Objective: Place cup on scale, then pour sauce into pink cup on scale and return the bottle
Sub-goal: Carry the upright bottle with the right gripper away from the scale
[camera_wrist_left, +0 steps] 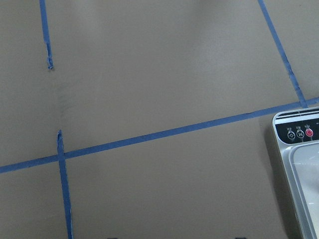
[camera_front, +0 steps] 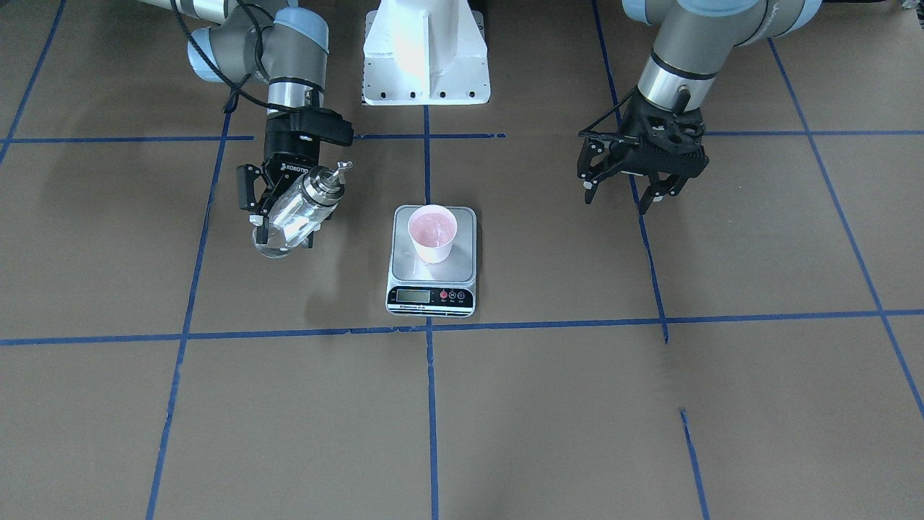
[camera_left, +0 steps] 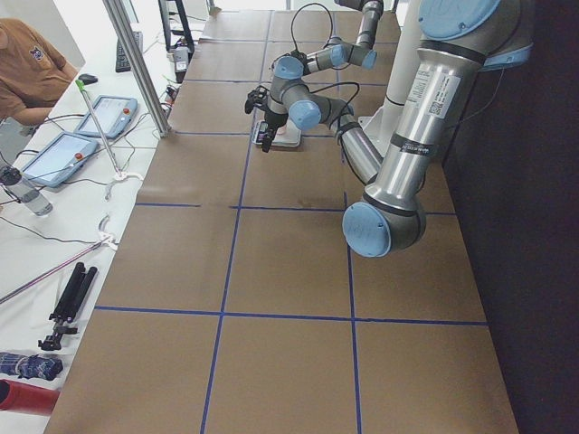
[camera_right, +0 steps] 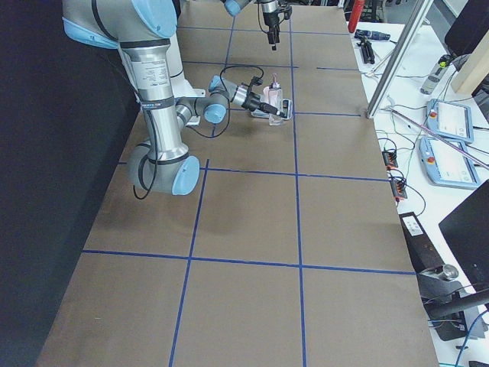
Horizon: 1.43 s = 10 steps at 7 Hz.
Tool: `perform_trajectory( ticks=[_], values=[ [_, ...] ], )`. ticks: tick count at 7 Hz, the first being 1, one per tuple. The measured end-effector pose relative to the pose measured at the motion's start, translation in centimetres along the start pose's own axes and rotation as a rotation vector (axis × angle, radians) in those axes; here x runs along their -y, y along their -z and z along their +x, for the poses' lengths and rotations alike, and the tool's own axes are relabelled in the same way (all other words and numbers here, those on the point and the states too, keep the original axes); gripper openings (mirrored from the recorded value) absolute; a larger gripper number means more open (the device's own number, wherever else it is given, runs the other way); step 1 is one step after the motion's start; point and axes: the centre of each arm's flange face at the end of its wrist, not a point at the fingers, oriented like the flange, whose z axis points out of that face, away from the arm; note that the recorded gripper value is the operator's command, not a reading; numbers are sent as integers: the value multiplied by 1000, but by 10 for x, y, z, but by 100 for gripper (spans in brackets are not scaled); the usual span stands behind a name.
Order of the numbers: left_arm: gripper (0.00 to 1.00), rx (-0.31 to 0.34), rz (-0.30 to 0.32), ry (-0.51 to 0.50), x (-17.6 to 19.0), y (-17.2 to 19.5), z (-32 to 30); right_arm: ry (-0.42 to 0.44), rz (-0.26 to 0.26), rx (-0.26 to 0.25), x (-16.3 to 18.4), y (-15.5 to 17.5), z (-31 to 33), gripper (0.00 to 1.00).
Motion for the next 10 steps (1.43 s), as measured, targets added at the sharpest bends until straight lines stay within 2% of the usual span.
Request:
perform_trajectory(
  ticks=[2, 4, 6, 7, 9, 10],
  values=[
    [83, -1, 0, 1, 0, 0, 1, -102, 15, 33, -54, -4, 33, 0],
    [83, -1, -2, 1, 0, -1, 1, -305, 11, 58, -76, -4, 49, 0],
    [83, -2, -4, 0, -1, -1, 2, -555, -2, 59, -87, -6, 53, 0],
    [83, -3, -4, -1, -1, -1, 2, -648, -14, 51, -97, -8, 59, 0],
    [83, -4, -4, -2, 0, -1, 3, -752, -28, 41, -109, -9, 63, 0],
    [83, -4, -4, -2, 0, -1, 3, -766, -35, 32, -117, -12, 64, 0]
  ],
)
